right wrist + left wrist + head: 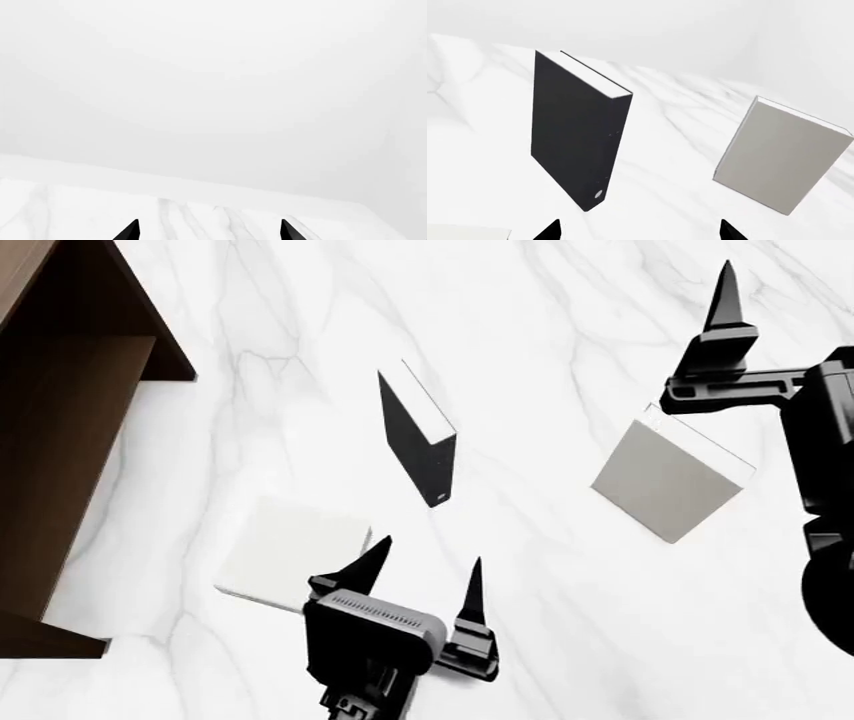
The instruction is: Pick up the book on the right and place it under the cabinet shelf.
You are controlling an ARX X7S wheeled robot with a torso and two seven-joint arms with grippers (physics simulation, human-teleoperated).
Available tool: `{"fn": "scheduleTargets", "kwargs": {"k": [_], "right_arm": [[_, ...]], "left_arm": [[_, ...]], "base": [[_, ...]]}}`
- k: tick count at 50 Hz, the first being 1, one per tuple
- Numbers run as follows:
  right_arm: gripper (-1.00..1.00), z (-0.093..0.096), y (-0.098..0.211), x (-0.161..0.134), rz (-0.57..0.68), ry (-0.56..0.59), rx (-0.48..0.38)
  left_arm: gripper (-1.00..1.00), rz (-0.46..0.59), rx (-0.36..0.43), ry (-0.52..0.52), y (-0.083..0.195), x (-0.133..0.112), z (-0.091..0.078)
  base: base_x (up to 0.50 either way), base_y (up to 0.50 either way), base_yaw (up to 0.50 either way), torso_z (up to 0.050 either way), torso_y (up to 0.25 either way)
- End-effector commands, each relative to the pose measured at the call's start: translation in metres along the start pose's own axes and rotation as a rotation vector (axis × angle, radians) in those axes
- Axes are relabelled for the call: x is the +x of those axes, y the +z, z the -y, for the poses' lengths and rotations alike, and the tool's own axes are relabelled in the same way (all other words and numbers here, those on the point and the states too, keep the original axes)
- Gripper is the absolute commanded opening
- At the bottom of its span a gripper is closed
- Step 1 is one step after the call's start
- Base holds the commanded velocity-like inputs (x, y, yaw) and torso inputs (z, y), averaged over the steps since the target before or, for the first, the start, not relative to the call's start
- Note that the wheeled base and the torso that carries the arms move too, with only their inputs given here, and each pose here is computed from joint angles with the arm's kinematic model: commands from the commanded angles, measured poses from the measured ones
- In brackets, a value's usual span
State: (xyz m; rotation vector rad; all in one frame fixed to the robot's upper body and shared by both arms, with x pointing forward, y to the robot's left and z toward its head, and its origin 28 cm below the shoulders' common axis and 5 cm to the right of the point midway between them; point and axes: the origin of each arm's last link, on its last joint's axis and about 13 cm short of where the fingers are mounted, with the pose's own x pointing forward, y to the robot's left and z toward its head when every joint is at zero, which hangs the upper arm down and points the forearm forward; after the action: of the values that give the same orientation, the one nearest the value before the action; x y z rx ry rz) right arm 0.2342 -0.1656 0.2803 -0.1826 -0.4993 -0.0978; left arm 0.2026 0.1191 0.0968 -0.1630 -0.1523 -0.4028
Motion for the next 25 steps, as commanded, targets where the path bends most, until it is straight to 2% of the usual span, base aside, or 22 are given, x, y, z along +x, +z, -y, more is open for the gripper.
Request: {"fn": "scheduleTargets", "kwargs": {"k": [1, 25], "right_arm": [[1.0, 0.0, -0.003, 0.0, -0.004, 0.001, 0.001], [1.0, 0.001, -0.001, -0.001, -0.006, 0.002, -0.001]], "left_arm": [[1.0, -0.03, -0.039, -0.002, -0.011, 0.0, 0.006], [1.0, -0.09, -0.103, 0.064, -0.036, 0.01, 0.001]], "base": [[0.0, 0.0, 0.0, 0.0, 0.0], [0.0, 0.0, 0.0, 0.0, 0.0]]}}
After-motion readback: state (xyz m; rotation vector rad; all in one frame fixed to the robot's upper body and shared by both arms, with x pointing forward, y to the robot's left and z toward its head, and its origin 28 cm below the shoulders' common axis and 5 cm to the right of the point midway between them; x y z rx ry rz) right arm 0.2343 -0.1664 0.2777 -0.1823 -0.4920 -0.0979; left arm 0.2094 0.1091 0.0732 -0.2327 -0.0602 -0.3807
